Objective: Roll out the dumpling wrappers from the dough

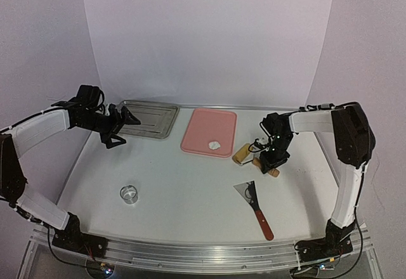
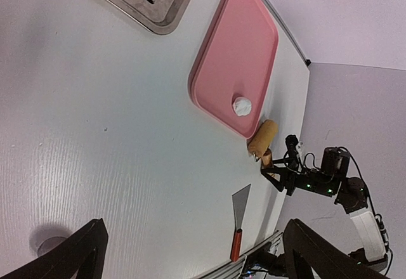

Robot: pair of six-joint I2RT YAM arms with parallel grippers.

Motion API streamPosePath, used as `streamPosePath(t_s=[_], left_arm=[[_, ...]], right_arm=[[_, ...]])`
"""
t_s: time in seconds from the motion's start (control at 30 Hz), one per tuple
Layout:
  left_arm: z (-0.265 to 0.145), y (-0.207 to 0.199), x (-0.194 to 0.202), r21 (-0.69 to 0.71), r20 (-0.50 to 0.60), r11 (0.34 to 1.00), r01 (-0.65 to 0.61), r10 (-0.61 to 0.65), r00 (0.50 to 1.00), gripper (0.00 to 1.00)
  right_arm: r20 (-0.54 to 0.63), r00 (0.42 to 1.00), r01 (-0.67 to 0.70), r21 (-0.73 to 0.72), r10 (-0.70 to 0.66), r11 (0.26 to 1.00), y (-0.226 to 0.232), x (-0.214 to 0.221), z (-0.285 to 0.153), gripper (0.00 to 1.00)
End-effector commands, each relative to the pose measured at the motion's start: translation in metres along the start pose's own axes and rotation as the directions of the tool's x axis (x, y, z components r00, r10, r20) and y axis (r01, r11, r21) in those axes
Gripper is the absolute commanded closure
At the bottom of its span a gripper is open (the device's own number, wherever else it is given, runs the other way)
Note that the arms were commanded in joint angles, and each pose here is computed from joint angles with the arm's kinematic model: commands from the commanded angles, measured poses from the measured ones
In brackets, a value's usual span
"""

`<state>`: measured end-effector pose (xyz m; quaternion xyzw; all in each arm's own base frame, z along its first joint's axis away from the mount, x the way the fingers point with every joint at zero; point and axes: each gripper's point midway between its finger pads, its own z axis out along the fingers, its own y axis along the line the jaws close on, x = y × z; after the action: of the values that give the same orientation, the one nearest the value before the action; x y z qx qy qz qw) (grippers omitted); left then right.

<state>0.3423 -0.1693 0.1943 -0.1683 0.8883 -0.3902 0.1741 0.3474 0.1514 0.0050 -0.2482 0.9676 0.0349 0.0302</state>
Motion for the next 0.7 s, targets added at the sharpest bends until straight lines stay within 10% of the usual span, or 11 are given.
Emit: streamPosePath(t_s=[0.0, 0.37, 0.67], left_arm=[[0.004, -0.016, -0.002, 0.053, -0.011, 0.998, -0.015, 0.015, 1.000, 0.03], [0.017, -0.057, 0.001, 0.080, 0.009, 0.997, 0.009, -0.010, 1.000, 0.03], [0.085, -0.147, 0.042, 0.211, -0.120, 0.977, -0.026, 0.052, 0.991, 0.04]], right_arm=[[0.009, 1.000, 0.003, -0.020, -0.003, 1.000, 0.012, 0.004, 0.005, 0.57], [0.166, 0.984, -0.063, -0.011, 0.064, 0.998, 0.032, -0.019, -0.041, 1.00], [0.353, 0.919, -0.120, -0.176, 0.177, 0.977, 0.077, -0.054, -0.122, 1.00]])
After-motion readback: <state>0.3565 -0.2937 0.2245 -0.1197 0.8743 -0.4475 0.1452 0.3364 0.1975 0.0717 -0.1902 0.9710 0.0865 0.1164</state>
